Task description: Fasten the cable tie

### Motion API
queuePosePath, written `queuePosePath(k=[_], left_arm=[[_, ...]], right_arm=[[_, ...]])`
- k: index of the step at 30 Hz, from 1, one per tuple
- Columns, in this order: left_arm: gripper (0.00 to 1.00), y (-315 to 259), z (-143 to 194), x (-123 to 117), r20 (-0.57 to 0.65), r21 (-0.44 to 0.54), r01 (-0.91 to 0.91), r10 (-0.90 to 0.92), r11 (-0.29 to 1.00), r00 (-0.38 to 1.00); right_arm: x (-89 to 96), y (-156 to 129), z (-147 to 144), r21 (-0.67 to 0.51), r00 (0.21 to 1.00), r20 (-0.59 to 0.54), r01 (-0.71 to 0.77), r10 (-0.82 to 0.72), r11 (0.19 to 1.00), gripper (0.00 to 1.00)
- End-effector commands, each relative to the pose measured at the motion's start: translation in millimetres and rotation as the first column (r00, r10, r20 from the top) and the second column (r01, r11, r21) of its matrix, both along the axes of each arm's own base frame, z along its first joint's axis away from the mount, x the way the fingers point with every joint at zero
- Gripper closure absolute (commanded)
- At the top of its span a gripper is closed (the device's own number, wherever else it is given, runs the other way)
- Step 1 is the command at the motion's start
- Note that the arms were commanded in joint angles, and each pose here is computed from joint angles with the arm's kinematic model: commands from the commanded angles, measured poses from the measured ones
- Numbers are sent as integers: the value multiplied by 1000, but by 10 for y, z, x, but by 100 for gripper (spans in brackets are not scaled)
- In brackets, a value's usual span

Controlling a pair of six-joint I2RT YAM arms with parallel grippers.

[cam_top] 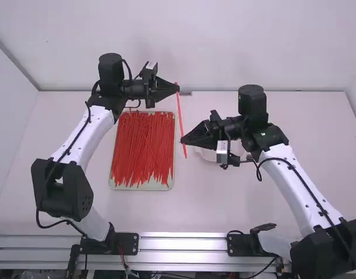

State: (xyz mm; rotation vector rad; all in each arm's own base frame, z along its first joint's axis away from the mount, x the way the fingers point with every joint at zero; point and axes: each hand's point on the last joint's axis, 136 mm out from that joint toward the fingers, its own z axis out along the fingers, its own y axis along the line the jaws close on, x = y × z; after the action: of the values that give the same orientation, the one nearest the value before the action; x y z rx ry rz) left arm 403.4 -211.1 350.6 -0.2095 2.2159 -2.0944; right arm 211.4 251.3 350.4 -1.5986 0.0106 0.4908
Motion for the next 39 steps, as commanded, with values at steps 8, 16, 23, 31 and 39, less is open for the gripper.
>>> queuePosePath(k=[8,16,23,31,39], left_arm=[[98,16,42,26,119,17,-6,4,1000,993],[98,30,34,65,396,70,-24,-6,997,918],[98,52,-31,142,520,117,-76,5,990,854],[98,62,-35,178,653,148,-105,-18,983,757],[98,33,-9,173,859,190,-129,-101,973,502]], right_arm=[[-9,-7,85,-20,996,-84,-13,11,1000,100],[-54,29,85,-149,872,-490,-67,-15,986,100],[126,-28,86,-265,587,-791,-74,-173,961,100],[105,-110,83,-253,560,-814,-104,-154,962,100],[366,27,298,-293,342,-905,-70,-253,954,100]])
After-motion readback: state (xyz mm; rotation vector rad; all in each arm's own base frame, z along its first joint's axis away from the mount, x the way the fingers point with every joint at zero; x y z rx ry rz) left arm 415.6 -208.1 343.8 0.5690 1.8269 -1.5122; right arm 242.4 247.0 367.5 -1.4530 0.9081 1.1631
